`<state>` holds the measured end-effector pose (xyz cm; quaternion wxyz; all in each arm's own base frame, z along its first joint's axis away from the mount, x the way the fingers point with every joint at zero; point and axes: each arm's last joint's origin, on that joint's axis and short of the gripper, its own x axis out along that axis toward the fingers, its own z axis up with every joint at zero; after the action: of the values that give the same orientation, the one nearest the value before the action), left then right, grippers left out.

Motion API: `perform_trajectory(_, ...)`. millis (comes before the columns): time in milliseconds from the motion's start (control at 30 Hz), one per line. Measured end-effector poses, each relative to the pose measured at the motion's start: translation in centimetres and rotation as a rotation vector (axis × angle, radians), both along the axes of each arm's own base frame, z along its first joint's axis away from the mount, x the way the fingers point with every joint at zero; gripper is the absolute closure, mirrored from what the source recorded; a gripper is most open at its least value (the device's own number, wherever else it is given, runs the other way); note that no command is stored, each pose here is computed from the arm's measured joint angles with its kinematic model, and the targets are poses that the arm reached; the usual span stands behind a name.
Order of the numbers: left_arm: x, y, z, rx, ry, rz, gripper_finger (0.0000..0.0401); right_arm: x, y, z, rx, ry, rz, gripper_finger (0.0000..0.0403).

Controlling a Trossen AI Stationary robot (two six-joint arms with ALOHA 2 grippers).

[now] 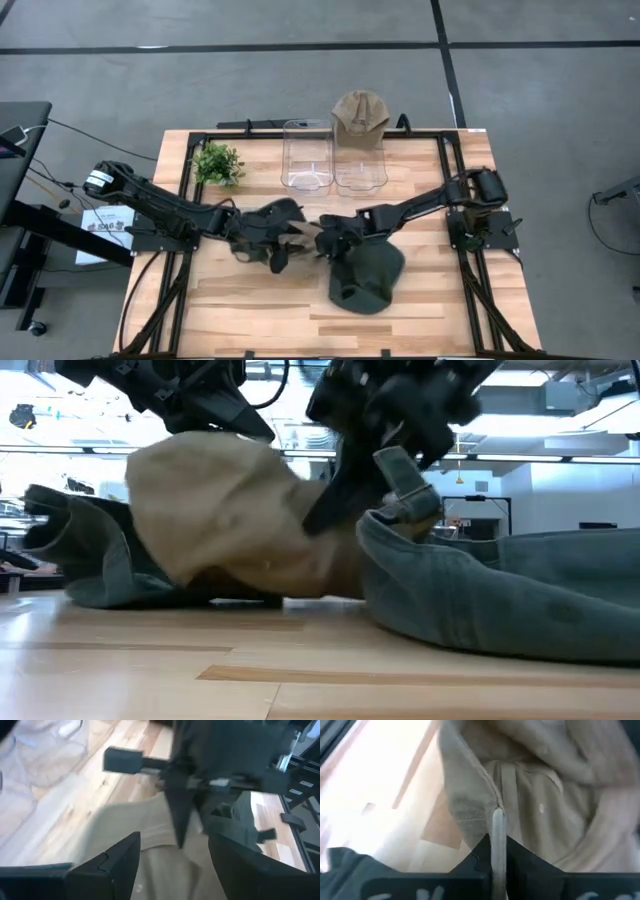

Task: Pick & Place hat
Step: Put the brown cap into the right transparent bin

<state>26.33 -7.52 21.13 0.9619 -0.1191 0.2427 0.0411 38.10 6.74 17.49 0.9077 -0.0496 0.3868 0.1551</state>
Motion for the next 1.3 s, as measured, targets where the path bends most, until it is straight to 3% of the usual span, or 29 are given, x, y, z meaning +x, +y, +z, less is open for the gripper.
perform_trajectory(467,-1.1,0.3,2.6,0.046,-0.11,-0.03,0.0169,-6.1,1.0,8.5,-0.068,-0.016,0.002,0.0399)
perform_trajectory(733,-1.2,0.1,2.6,0.055,-0.113,-0.023,0.0169,-9.9,0.6,12.0,-0.139,-0.026,-0.075,0.04)
perform_trajectory(1133,-1.2,0.1,2.6,0.063,-0.113,-0.005,0.0169,-15.2,-1.6,16.6,-0.302,-0.178,-0.388,0.0401)
perform_trajectory(1200,-1.1,0.2,2.6,0.065,-0.118,0.002,0.0169,-15.6,-2.0,17.3,-0.346,-0.234,-0.496,0.0401)
perform_trajectory(1300,-1.1,0.2,2.7,0.069,-0.121,0.011,0.0169,-16.7,-3.1,18.5,-0.474,-0.346,-0.785,0.0401)
